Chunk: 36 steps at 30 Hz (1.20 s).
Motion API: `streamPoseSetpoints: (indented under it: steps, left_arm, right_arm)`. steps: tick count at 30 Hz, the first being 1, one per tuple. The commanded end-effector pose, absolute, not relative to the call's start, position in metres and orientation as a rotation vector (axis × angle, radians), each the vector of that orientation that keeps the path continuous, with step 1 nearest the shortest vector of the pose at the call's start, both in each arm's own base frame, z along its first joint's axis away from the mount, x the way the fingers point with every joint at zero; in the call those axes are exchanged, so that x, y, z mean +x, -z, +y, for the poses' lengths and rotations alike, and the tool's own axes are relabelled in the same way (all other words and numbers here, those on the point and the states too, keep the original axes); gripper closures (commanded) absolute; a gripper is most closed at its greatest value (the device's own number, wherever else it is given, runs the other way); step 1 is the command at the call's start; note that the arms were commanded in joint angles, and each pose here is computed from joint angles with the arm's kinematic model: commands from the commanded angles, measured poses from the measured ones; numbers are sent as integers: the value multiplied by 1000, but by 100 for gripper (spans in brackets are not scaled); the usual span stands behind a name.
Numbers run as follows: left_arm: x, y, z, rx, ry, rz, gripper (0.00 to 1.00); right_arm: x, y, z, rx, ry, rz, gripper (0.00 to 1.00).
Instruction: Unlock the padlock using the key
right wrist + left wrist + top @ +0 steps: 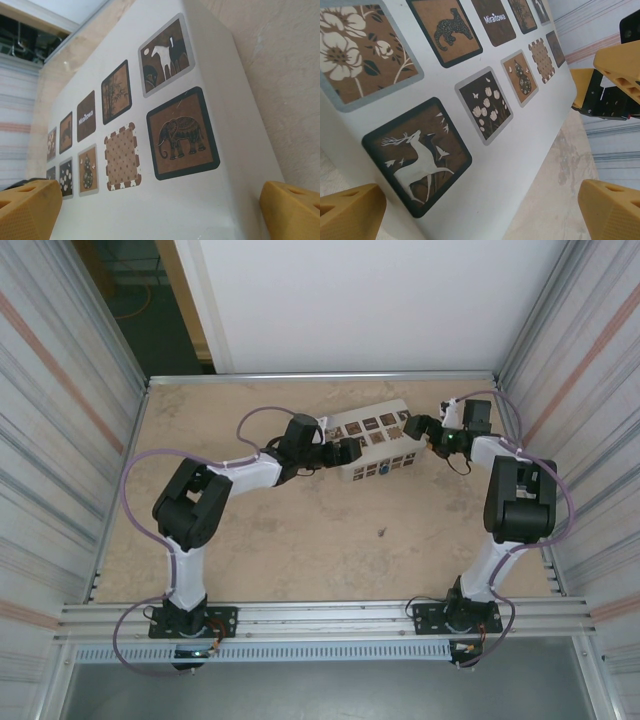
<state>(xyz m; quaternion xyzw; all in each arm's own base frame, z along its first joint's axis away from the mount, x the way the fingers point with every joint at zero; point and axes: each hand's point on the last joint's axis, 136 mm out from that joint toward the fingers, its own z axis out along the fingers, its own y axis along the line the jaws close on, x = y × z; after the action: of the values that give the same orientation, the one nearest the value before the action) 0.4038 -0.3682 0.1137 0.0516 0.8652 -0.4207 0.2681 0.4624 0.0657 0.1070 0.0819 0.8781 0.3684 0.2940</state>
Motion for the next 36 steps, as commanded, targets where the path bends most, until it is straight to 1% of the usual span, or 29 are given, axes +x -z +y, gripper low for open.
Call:
streamPoseSetpoints:
  steps: [1,6,15,30,36]
  left_arm:
    - [404,-126,-376,180,1167,2311,1]
    - [404,-127,-368,198,1114,2318,1]
    - [408,-129,-337,123,1094,2310,1]
    - [409,-131,-282,26,1034,2297,1]
    - [410,-128,-264,-13,1010,2295,1]
  right_arm:
    - [451,-115,89,133,-1059,2353,1]
    - [439,-116,105,101,-1080,2372,1]
    - [411,-118,138,64,-1100,2397,3]
    - [351,-118,213,-69,-1091,2465,3]
    - [328,-111,233,-98,-1081,2506,3]
